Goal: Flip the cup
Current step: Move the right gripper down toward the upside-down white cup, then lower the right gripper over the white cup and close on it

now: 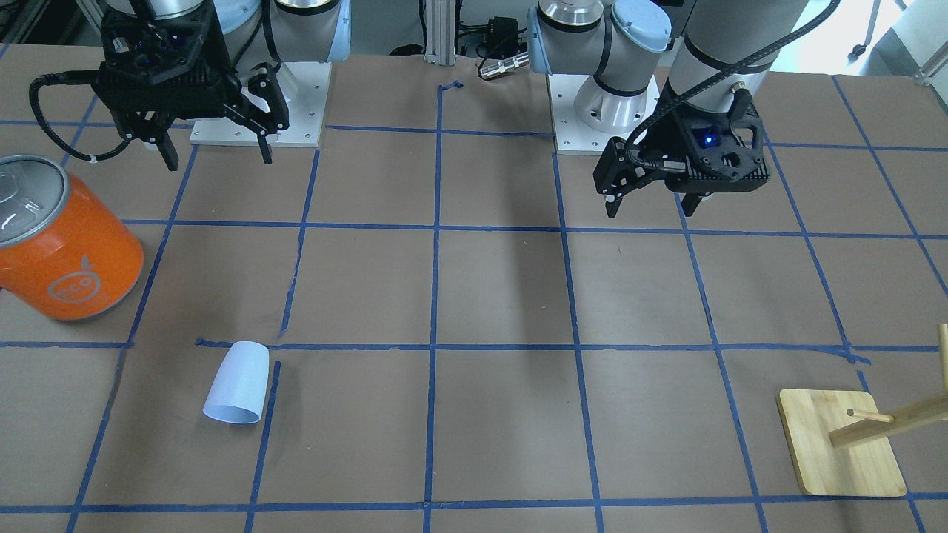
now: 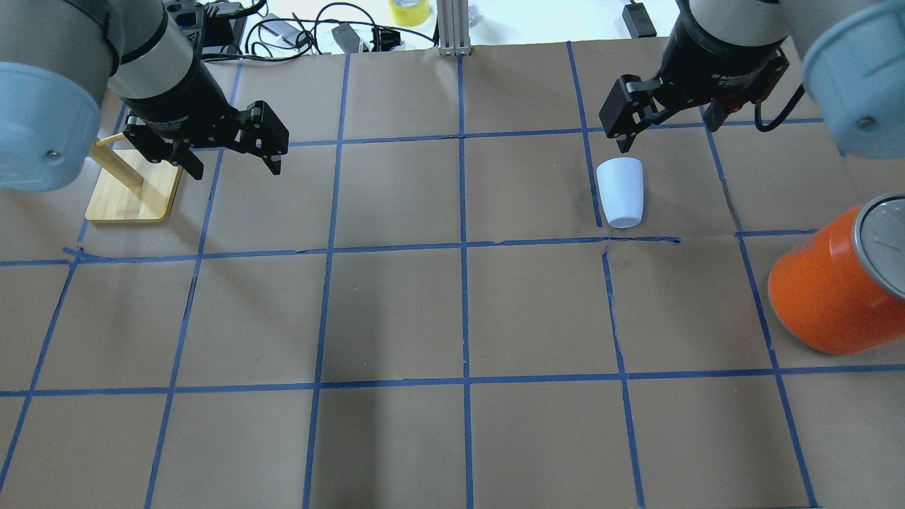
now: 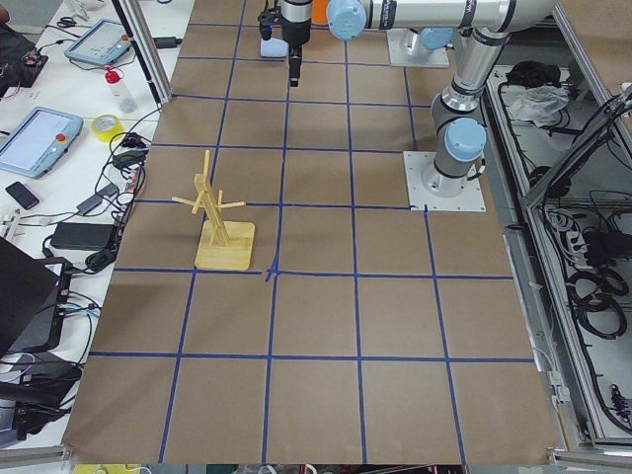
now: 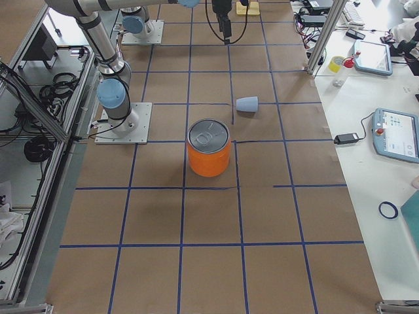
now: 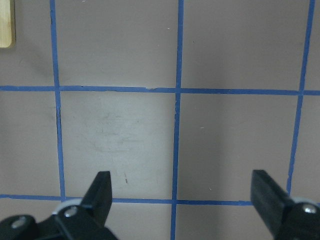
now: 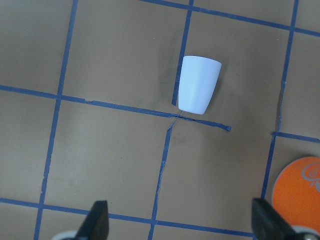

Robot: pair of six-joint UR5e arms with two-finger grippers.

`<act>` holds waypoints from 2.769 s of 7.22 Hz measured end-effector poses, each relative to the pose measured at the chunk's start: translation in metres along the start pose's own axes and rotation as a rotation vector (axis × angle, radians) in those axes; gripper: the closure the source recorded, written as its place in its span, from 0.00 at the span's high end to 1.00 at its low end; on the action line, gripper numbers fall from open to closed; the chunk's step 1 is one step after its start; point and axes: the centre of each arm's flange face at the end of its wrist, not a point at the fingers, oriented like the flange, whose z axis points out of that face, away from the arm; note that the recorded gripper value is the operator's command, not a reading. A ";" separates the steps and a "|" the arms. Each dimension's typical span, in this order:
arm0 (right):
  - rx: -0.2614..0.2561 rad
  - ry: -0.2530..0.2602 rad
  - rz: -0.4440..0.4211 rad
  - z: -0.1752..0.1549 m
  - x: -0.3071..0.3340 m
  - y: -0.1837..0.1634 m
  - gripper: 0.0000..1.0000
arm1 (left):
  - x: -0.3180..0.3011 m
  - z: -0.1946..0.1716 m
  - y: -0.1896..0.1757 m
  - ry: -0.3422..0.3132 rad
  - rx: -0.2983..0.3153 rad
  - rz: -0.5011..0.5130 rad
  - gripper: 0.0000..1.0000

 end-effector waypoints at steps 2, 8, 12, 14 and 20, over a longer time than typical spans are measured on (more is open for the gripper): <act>-0.002 -0.005 -0.003 0.006 0.001 -0.003 1.00 | -0.001 0.006 0.004 -0.012 -0.011 0.001 1.00; 0.000 -0.054 0.066 0.156 0.041 -0.096 1.00 | -0.006 0.010 0.007 -0.059 -0.010 0.002 1.00; -0.032 -0.055 0.105 0.223 0.067 -0.117 1.00 | -0.006 0.008 0.008 -0.061 -0.006 0.002 1.00; -0.043 -0.049 0.107 0.243 0.069 -0.121 1.00 | -0.006 0.007 0.008 -0.063 -0.004 0.002 1.00; -0.051 -0.036 0.110 0.267 0.072 -0.127 1.00 | -0.008 -0.003 0.010 -0.067 0.009 -0.002 1.00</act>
